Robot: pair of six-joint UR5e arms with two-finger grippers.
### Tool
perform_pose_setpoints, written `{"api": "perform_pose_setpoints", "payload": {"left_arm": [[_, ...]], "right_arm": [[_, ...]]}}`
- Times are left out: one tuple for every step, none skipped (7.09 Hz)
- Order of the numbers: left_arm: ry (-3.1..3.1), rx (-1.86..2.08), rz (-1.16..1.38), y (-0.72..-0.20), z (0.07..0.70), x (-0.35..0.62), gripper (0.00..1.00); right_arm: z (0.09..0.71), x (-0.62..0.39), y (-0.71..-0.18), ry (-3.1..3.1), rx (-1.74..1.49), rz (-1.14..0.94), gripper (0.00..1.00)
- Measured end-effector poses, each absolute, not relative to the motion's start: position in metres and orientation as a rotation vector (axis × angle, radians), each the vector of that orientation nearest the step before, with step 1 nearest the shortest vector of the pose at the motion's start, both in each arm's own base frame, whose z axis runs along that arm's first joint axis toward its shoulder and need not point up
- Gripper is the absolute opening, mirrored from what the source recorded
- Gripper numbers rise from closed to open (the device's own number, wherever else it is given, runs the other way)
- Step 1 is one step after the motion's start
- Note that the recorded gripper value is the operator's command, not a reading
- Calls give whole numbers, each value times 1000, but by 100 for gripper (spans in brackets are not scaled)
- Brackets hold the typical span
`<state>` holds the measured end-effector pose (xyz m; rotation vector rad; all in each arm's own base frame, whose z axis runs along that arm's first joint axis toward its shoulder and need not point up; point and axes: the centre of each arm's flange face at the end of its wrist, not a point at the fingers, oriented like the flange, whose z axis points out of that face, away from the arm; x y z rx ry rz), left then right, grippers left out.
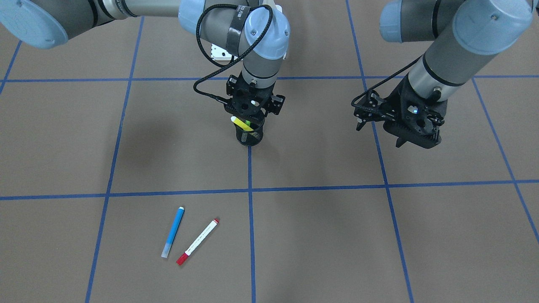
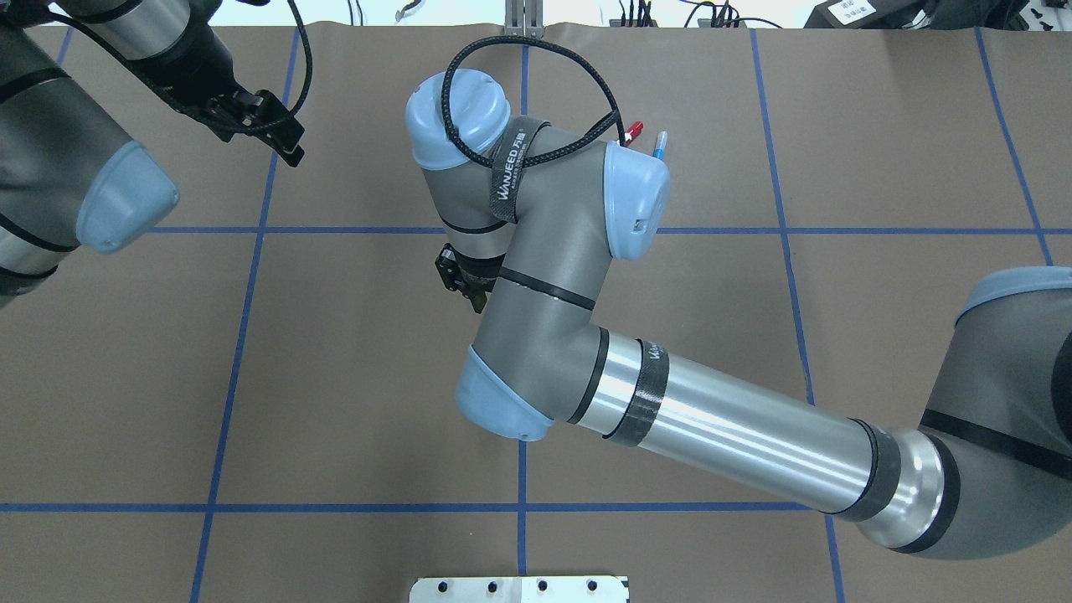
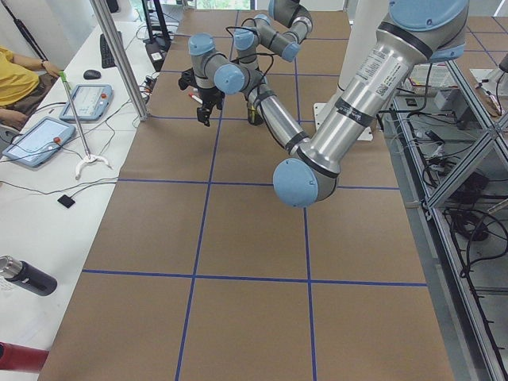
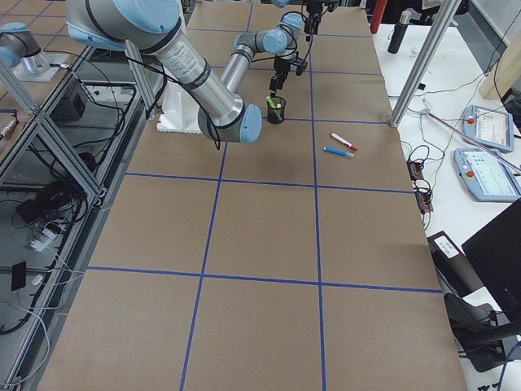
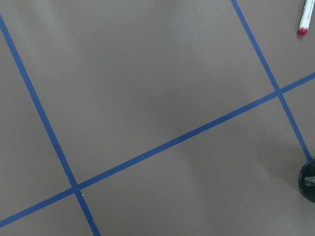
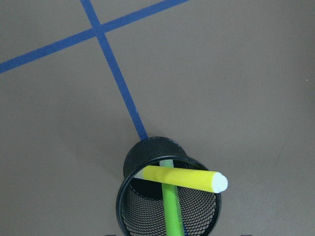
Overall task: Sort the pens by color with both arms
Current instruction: 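Lower the right gripper over the cup toward the yellow highlighter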
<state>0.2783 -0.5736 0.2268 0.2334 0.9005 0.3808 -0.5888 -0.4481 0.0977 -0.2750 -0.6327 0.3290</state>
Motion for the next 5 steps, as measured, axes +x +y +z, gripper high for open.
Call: {"api": "perform_pose_setpoints", "payload": {"left_arm": [[902,232,379,-574,227,278,100],[902,231,378,-575,227,277,100],[903,230,375,-575,227,277,100],[904,229,373,-575,227,277,100],[905,229,371,-575,226,277,100]], "right_arm": [[100,-594,-445,-628,-276,314,51],[102,-596,-442,-629,-274,289,49],[105,-596,-440,-633,-269,257,46],[110,-594,-438,-635,-262,225,46],[116,-592,-436,-638,-257,199,46]]}}
